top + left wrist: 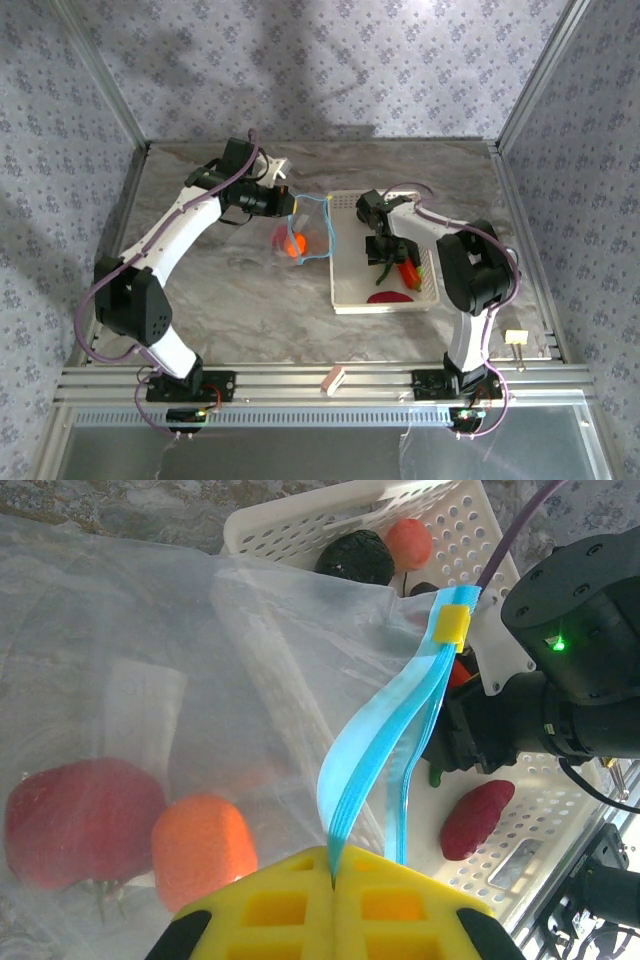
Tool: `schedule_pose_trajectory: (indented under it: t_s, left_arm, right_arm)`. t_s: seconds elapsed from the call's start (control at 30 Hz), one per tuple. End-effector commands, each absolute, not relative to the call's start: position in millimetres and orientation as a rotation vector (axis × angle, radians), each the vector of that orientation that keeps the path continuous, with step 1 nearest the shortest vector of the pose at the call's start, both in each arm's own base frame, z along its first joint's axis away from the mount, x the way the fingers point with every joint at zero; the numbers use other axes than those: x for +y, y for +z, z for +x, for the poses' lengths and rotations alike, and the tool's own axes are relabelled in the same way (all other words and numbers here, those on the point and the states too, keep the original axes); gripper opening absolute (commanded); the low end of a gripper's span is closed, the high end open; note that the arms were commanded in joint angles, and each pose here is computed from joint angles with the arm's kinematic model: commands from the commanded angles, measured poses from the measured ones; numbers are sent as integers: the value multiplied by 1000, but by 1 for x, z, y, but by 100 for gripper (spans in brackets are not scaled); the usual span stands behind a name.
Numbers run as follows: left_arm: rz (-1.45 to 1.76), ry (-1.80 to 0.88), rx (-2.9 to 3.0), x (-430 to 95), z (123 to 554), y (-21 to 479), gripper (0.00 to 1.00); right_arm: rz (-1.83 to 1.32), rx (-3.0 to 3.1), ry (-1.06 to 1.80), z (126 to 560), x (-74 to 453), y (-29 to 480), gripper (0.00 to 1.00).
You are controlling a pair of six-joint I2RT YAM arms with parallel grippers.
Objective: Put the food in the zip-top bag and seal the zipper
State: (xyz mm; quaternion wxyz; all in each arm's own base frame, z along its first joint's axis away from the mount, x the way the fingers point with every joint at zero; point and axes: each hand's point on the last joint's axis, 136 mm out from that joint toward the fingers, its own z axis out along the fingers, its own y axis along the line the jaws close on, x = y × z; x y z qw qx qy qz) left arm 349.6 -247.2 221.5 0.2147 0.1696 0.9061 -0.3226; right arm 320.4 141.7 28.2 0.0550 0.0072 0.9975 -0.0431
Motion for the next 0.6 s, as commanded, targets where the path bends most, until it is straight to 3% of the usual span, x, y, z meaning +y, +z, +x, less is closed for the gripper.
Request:
schedule_pose_trajectory:
  t_s: [0.0,0.3,0.57]
  left_arm:
    - [478,-913,2508,-248,353,220,0]
    - [479,-908,2518,-248,354,219,0]
    - [478,-907,2522,-249,356,216,0]
  right_arm:
    - [65,3035,-146,323,139,20,42]
    - [80,2987,-121,332,140,31,14]
    - [54,2858,-9,337,143,89,8]
